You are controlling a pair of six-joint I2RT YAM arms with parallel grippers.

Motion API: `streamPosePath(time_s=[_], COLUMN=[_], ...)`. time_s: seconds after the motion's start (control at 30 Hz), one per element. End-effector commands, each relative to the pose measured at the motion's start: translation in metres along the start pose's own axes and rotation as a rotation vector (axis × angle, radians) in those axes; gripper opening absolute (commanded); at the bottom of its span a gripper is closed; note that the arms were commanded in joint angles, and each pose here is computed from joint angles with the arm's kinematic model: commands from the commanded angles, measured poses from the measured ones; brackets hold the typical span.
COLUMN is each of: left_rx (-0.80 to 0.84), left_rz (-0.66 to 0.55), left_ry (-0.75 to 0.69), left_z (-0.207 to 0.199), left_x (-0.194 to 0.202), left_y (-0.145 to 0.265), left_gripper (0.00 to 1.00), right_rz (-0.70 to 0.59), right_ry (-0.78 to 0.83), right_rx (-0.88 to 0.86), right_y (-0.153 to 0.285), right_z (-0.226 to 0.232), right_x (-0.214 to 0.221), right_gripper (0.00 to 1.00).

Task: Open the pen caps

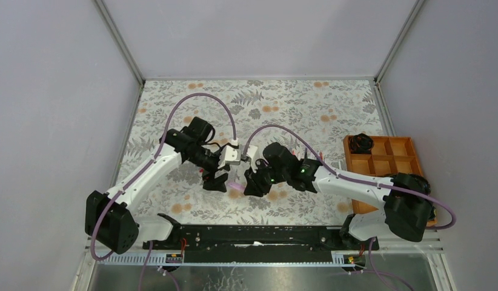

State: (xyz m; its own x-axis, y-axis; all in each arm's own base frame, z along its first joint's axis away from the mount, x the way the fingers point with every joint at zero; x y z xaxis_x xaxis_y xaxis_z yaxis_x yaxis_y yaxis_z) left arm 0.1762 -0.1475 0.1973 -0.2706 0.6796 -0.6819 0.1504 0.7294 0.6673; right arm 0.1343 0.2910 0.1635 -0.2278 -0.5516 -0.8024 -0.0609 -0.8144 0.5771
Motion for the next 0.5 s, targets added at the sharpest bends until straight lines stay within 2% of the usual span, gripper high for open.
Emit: streamPosePath(time_s=[0.0,0.13,0.27,0.47], left_rx=[-0.027,-0.044,-0.031,0.003], left_rz=[-0.073,-0.167,-0.179,-0.182], left_ry=[-0.020,-0.029,-0.058,-0.080], left_z=[0.007,0.005,-0.005,-0.016], left_x=[-0.015,-0.029,-0.036,-0.037], left_y=[-0.002,0.021,0.033,0.036], left_gripper=[0.89,0.95,0.98,0.98], right_rz=[-0.173,-0.207,-0.226,-0.237], right_ry=[0.047,0.016,-0.004,-0.009], right_rx=[-0.012,0.001,0.004,-0.025], right_y=[0.014,0.021,0.028,0.034], right_z=[0.005,0.005,0.007,0.008], right_x=[-0.044,-0.036,-0.031,-0.038], right_gripper=[0.00,0.00,0.00,0.00])
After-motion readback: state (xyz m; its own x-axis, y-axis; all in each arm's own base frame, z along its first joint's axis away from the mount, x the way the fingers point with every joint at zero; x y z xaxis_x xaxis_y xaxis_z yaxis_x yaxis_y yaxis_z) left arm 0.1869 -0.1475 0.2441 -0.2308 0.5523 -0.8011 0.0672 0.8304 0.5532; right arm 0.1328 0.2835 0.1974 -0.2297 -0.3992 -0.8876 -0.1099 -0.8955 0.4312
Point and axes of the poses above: each gripper's point midway between its finger pads, its own y axis back along the fingers, its own z axis along the line the jaws close on, x = y × z, the point moved 7 cm from there along y, back along the fingers, and after that the axes turned 13 degrees about y, right-handed, at the moved point
